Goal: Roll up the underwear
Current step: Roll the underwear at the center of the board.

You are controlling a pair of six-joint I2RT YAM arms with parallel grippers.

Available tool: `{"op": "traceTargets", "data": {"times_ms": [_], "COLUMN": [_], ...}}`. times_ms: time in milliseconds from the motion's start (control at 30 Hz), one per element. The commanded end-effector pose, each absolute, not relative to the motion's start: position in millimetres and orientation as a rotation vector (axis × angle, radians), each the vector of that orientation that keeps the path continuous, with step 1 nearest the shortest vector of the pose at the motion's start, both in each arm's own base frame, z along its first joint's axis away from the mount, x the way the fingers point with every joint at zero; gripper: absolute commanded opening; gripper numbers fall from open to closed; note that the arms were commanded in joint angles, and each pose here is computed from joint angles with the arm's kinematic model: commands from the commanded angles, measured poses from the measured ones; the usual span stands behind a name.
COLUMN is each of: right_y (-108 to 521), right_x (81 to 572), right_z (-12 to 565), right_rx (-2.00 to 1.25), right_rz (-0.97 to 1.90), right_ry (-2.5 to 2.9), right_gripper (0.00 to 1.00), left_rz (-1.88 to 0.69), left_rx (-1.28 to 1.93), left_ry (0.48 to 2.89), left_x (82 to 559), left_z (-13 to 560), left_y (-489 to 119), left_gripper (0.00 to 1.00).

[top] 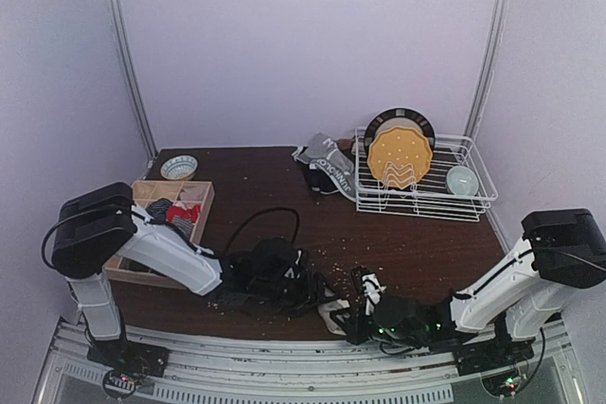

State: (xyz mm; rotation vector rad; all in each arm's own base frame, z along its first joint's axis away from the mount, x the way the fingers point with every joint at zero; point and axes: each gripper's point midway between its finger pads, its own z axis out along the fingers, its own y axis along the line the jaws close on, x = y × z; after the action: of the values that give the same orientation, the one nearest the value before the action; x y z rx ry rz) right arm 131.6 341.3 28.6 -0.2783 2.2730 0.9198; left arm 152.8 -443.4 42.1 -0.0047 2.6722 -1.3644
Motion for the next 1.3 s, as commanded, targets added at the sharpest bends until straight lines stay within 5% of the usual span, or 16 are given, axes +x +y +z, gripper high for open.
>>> {"op": "traceTargets", "data": {"times_ms": [0,167,500,833,967,1133,1267], "right_y": [265.2,264.0,261.8,271.2,287.2,313.2,313.3], "right_x": [98.4,97.9,97.2,94.7,93.2,96.3,105.0], "right_z": [-58.0,-61.0,-62.0,-59.0,-39.3,29.1,78.9], "right_rx": [-0.438,-0.434,-0.423,-0.472,-0.515,-0.590,-0.577], "right_rz": [0.546,0.550,0.568,0.601,0.671,0.723,0.723], "right_ry": [2.592,2.594,2.590,2.581,2.539,2.416,2.327], "right_gripper": [0.00,0.00,0.00,0.00,0.00,0.35,0.43], "left_rz": [-1.285,-1.198,-1.271,-1.304,-1.243,-1.007,-0.824], "left_rx": [-0.008,-0.069,-0.098,-0.024,0.045,0.200,0.299], "left_ry": [2.769,2.855,2.904,2.843,2.810,2.737,2.756], "left_x": [144.5,135.1,118.8,126.2,131.0,144.8,148.3], "left_z": [30.2,12.8,-2.7,8.1,19.5,43.9,48.3], "left_y": [-439.3,-430.0,-451.7,-465.8,-460.8,-432.4,-406.0], "left_gripper": [0.65,0.65,0.48,0.00,0.00,0.00,0.00]}}
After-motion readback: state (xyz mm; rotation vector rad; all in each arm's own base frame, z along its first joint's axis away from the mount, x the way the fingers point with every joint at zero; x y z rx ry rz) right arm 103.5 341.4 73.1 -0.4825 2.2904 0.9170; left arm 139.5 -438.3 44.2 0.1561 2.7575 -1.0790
